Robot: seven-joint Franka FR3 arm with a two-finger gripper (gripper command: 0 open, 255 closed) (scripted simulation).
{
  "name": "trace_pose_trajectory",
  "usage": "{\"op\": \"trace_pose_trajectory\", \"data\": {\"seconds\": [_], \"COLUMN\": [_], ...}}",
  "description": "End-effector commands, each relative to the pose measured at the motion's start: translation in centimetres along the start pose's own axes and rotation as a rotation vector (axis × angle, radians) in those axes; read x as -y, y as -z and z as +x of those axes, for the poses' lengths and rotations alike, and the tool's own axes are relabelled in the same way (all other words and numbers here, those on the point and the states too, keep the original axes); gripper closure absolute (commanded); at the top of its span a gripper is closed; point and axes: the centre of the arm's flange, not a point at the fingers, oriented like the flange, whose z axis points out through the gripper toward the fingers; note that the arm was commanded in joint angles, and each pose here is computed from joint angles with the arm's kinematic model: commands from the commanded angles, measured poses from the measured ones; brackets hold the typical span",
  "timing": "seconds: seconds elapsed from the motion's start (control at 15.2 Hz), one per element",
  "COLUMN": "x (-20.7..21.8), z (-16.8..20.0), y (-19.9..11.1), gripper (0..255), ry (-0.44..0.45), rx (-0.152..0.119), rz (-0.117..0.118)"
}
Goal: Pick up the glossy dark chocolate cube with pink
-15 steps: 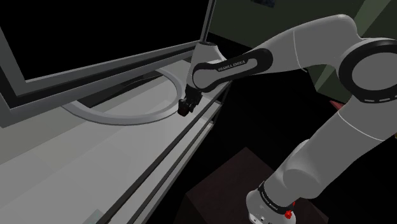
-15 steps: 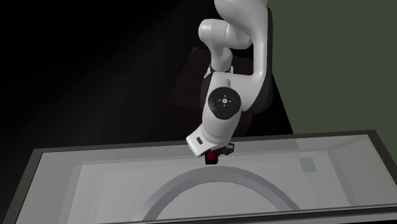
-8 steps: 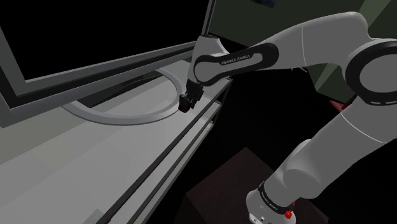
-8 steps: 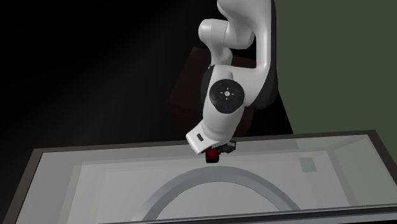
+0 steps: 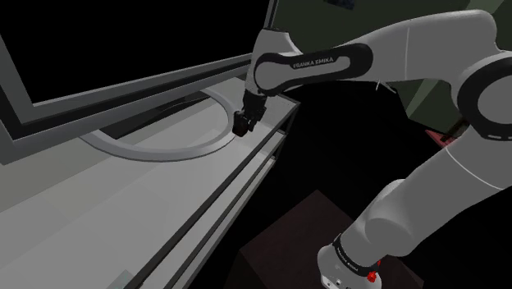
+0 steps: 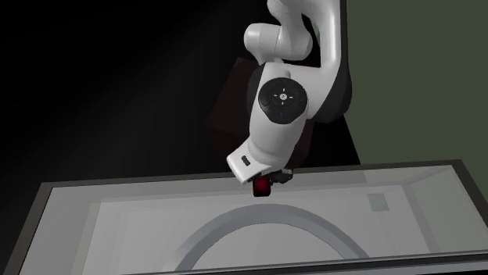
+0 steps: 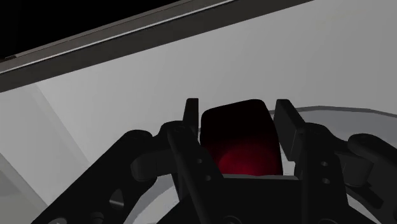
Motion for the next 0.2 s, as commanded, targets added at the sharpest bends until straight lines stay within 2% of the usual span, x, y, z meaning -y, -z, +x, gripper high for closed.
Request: {"op": "trace_pose_trajectory", "data": {"seconds": [0.0, 0.13], "x": [0.05, 0.05], "z": [0.13, 0.13], "y": [1.05, 1.13], "gripper": [255, 255], "ry": [0.000, 0.000], "rx": [0.000, 0.000], "rz": [0.000, 0.000]}}
